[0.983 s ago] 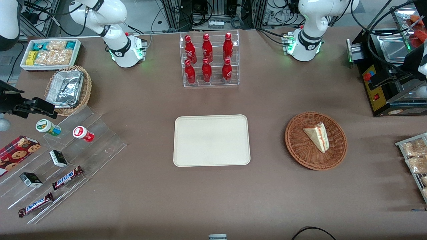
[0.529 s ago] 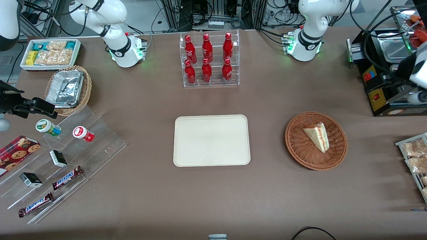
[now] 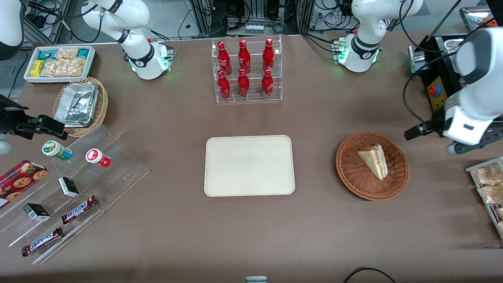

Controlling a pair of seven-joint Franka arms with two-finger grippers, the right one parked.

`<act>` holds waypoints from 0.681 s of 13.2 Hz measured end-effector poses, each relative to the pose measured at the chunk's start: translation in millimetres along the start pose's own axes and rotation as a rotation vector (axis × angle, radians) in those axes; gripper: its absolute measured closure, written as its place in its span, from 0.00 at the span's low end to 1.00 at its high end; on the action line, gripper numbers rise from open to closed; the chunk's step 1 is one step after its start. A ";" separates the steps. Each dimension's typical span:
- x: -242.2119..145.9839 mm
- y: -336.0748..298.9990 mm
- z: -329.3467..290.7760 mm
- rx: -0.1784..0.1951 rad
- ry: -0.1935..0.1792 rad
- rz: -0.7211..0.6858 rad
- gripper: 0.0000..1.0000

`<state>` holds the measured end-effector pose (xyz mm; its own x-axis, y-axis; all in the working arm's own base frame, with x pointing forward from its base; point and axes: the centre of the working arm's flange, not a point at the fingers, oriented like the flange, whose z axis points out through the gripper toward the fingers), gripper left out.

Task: Place sandwich from basket to tray
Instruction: 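Lower the open left gripper over the wrapped sandwich in the wicker basket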

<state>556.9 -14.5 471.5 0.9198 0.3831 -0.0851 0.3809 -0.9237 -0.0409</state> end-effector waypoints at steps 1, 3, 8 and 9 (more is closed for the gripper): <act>-1.4 2.3 14.5 0.000 0.000 -0.050 0.00; -4.6 13.2 38.1 0.007 -0.011 -0.130 0.00; -4.2 32.7 78.7 0.021 -0.038 -0.142 0.00; -3.5 34.6 86.3 0.023 -0.043 -0.139 0.00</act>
<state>558.7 -47.4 384.5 0.8533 0.5076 -0.1196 0.5016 -0.8616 -0.0783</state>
